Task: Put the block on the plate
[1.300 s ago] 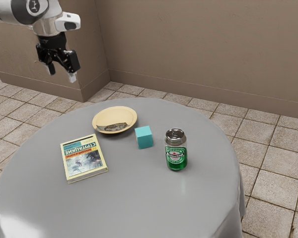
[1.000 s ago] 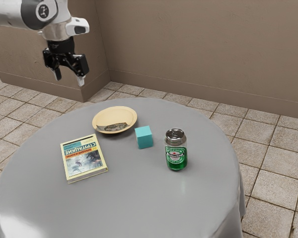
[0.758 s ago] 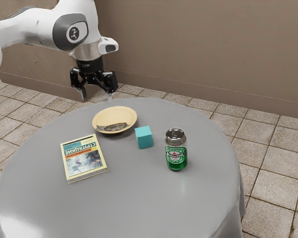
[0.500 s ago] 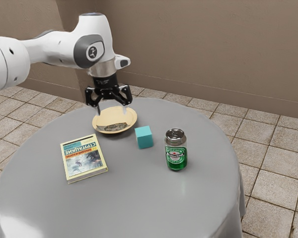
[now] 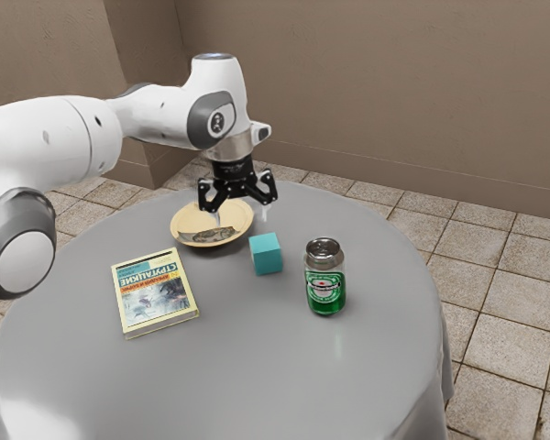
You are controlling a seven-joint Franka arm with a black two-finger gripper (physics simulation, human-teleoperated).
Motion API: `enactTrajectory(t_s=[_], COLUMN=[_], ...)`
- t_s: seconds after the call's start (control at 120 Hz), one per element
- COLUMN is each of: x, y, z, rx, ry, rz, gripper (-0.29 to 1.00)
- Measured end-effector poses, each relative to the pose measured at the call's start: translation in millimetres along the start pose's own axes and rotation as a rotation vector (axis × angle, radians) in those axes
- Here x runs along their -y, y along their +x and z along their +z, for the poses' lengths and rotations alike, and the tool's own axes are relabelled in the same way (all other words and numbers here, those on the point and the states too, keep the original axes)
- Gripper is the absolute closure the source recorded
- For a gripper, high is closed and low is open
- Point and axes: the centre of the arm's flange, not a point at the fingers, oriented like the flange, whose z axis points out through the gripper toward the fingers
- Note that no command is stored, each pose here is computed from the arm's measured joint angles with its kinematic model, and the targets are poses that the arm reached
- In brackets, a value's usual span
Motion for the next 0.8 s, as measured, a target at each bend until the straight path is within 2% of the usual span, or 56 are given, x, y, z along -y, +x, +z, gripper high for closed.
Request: enactTrajectory(t_s=[0.392, 0.8], x=[-27.4, -28.9], y=[33.1, 64.1], z=[34.8, 86.0], rx=[-0.010, 0.002], ry=[-0.013, 0.005], rz=[-0.021, -0.024], gripper=[0.00, 0.00])
